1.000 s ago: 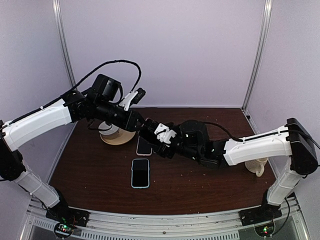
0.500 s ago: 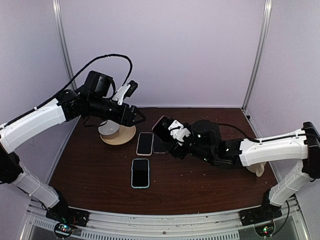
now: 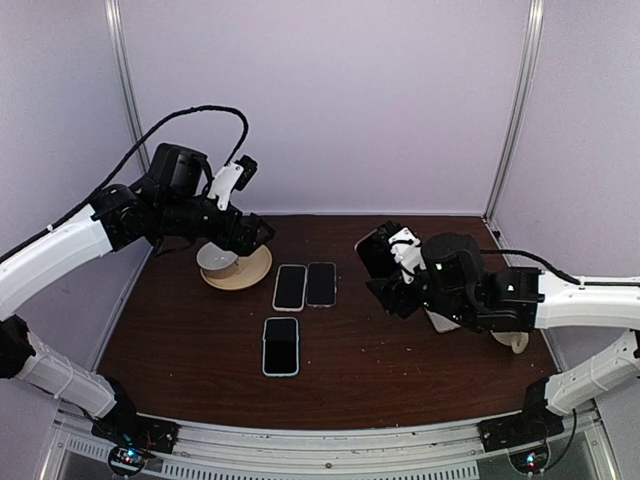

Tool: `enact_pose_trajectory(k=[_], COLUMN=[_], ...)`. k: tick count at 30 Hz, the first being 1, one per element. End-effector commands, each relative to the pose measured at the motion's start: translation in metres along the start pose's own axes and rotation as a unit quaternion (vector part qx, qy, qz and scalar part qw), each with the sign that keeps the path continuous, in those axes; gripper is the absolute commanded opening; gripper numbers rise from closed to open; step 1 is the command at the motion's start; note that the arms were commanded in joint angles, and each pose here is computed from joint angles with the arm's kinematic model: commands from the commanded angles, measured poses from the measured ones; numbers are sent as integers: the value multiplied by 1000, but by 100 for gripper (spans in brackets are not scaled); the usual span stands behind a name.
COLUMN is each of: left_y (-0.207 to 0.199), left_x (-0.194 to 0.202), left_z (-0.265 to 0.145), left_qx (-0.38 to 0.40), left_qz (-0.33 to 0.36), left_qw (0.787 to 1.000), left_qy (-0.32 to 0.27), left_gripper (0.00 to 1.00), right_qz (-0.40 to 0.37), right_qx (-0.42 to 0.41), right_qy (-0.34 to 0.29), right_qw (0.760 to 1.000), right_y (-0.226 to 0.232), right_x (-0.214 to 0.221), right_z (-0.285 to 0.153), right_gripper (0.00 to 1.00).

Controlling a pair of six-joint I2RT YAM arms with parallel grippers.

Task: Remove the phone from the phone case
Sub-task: Place the phone at the center of the board.

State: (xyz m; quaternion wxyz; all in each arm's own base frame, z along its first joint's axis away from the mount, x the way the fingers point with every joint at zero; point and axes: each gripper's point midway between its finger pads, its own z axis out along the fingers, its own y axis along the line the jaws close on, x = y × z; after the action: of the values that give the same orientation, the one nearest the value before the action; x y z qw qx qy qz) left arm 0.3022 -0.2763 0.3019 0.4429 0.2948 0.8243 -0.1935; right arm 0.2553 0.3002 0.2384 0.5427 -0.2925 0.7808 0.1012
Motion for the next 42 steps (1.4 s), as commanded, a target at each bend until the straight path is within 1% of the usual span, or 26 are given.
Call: enact_pose_trajectory(k=[1,8,13,18,21,25,28,32,35,42], left_y=[25,32,32,32,32,33,32,32,32,33], left_x=[-15,-12,-10,-9,-8,-8,-8,-7,-6,-5], left_z=[-12,-11,-8,-7,-7,-6,-7,-5,-5,-4], left_qx=[-69,-87,-87,-87,-88,-90,-89,-88,-87,-88], left_qz=[30,38,39,39,40,42,42,43,43,44], left_qw=[997,995,995,995,995,995,995,995,995,995], left_qy=[-35,-29,-23,-18,-17,-16,-16,-14,-13,-10], left_gripper=[98,97,98,98,97,97,97,97,97,97], right_qz=[66,78,138,158,158,132,120,109,108,98], right_qx=[68,101,93,72,78,117,131,130,126,141], right_qy=[71,213,300,365,387,420,441,452,465,481], right_qw=[993,969,939,914,905,890,880,876,870,860], right_y=[-33,-51,-66,-70,-76,-95,-104,-107,-107,-114], right_x=[21,67,93,119,131,150,164,174,183,201], right_z=[-22,-35,-23,2,19,36,48,63,72,76], right_gripper=[41,42,40,41,41,41,41,41,43,52])
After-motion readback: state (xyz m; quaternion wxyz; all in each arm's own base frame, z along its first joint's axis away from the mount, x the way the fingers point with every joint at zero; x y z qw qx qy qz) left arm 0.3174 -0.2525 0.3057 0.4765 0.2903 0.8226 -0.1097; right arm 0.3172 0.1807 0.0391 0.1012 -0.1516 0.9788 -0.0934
